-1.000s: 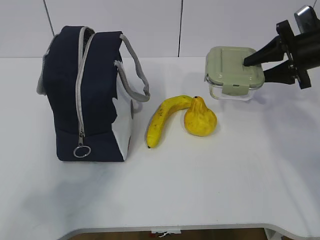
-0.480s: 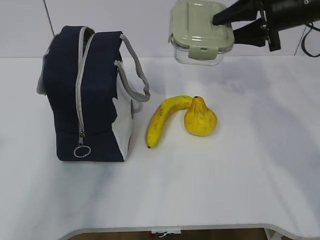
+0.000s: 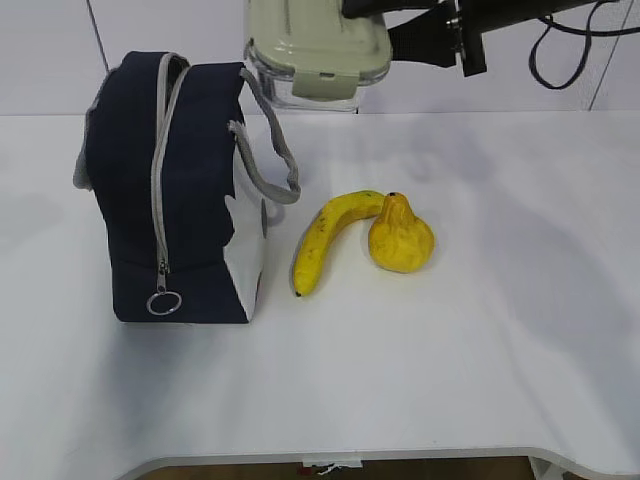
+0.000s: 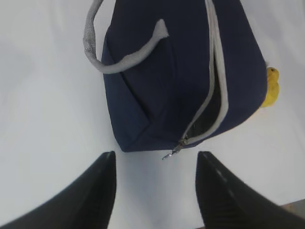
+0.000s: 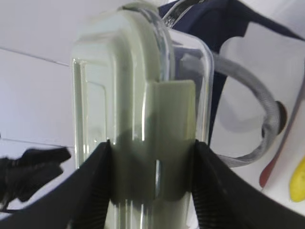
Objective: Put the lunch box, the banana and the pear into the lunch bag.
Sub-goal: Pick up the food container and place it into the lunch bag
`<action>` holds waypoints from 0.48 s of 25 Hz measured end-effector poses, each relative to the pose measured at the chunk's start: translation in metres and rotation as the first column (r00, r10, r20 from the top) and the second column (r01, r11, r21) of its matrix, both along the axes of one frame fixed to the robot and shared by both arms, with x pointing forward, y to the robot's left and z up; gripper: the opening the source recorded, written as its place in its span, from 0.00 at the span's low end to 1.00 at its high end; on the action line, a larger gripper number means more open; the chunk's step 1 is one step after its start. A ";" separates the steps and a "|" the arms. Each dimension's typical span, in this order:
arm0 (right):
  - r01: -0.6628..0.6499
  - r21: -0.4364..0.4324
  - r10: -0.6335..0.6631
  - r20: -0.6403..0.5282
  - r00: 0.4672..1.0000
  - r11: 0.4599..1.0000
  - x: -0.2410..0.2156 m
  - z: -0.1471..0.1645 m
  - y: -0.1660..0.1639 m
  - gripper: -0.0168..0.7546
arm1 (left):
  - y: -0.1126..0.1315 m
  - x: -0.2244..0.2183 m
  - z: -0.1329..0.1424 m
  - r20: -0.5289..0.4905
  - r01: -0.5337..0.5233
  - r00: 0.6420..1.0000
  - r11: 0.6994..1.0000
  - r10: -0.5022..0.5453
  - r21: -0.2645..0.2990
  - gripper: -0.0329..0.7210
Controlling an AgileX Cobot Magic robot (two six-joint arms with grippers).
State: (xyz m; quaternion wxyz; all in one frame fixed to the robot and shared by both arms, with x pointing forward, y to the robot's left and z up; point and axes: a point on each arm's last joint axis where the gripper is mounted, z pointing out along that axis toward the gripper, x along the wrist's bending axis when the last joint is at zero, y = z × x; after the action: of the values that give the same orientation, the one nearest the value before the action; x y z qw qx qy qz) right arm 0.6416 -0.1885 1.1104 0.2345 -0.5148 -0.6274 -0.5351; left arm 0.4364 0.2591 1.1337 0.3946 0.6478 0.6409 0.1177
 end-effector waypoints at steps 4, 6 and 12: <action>-0.034 0.011 0.034 0.003 0.999 0.999 -0.005 0.001 0.020 0.51 | -0.005 0.042 -0.003 -0.059 -0.002 0.998 0.999 0.000 -0.032 0.60; -0.035 0.012 0.035 0.009 0.999 0.999 -0.006 0.001 0.028 0.51 | -0.008 0.060 -0.007 -0.079 0.008 0.997 0.999 -0.011 -0.043 0.61; 0.002 0.009 -0.003 0.032 0.999 1.000 -0.004 0.001 0.043 0.51 | -0.019 0.102 -0.031 -0.147 0.062 0.986 0.992 -0.079 -0.113 0.61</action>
State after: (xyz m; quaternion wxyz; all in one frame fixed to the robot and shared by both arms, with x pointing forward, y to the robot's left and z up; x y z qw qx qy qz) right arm 0.6372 -0.1459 1.1118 0.2260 -0.5060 -0.6281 -0.5462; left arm 0.5383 0.2406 1.1025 0.3834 0.6548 0.6510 0.0193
